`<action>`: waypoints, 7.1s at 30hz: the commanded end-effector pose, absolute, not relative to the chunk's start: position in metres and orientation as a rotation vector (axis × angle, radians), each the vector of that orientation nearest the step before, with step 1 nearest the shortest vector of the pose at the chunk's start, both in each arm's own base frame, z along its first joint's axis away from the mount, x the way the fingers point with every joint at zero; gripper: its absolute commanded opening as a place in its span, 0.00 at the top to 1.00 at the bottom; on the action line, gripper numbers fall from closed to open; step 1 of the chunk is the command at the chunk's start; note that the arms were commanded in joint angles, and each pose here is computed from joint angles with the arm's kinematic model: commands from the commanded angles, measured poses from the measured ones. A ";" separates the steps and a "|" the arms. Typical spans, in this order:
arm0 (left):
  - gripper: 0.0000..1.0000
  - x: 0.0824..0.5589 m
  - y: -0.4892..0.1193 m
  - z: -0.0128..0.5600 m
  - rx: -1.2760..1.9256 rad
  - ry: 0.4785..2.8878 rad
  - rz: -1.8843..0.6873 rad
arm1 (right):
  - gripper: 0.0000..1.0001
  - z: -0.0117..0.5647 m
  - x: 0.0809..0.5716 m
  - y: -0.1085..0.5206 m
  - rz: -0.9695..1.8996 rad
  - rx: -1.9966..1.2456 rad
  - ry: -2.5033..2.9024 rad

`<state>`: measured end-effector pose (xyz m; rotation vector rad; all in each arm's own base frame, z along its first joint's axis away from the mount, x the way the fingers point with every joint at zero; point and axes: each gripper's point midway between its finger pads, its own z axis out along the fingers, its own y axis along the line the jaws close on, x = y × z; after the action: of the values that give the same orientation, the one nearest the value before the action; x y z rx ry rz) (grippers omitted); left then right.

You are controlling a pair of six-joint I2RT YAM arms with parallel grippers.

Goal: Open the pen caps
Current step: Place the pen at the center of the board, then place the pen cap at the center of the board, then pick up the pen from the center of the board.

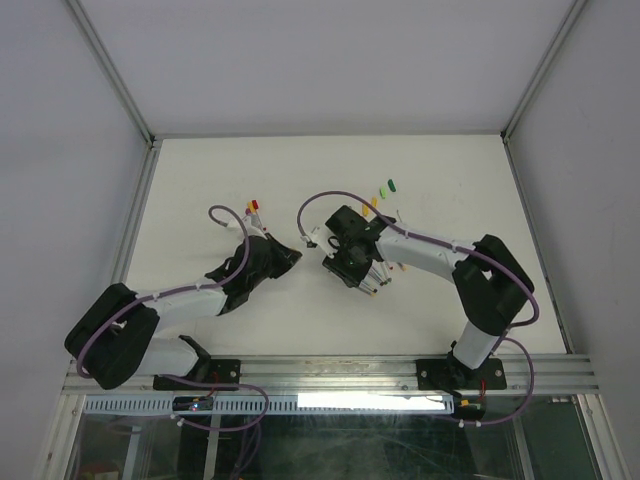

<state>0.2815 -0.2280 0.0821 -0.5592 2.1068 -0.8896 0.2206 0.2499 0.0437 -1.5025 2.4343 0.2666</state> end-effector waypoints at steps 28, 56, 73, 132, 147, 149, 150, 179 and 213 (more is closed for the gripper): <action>0.95 0.366 -0.265 0.035 -0.498 2.355 -0.325 | 0.63 0.115 0.261 0.244 0.419 -1.292 2.256; 0.58 0.349 -0.251 0.111 -0.421 2.222 -0.444 | 0.63 0.127 0.261 0.246 0.456 -1.276 2.209; 0.01 0.330 -0.195 0.129 -0.195 2.060 -0.373 | 0.63 0.131 0.260 0.247 0.475 -1.278 2.191; 0.10 0.348 -0.112 0.091 -0.449 2.157 -0.097 | 0.63 0.126 0.259 0.247 0.478 -1.293 2.200; 0.41 0.361 -0.101 0.069 -0.486 2.220 0.090 | 0.63 0.126 0.259 0.247 0.483 -1.293 2.202; 0.43 0.366 -0.100 0.066 -0.489 2.221 0.115 | 0.63 0.126 0.259 0.247 0.483 -1.294 2.201; 0.47 0.369 -0.099 0.065 -0.488 2.227 0.123 | 0.63 0.125 0.258 0.247 0.483 -1.295 2.203; 0.64 0.386 -0.108 0.037 -0.470 2.329 0.091 | 0.63 0.125 0.257 0.247 0.490 -1.297 2.204; 0.71 0.360 -0.073 0.023 -0.489 2.417 0.149 | 0.63 0.125 0.255 0.249 0.512 -1.303 2.200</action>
<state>0.3495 -0.0713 0.0223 -0.5204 2.3992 0.1707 0.2496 0.2423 0.1072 -1.3101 2.2844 0.4840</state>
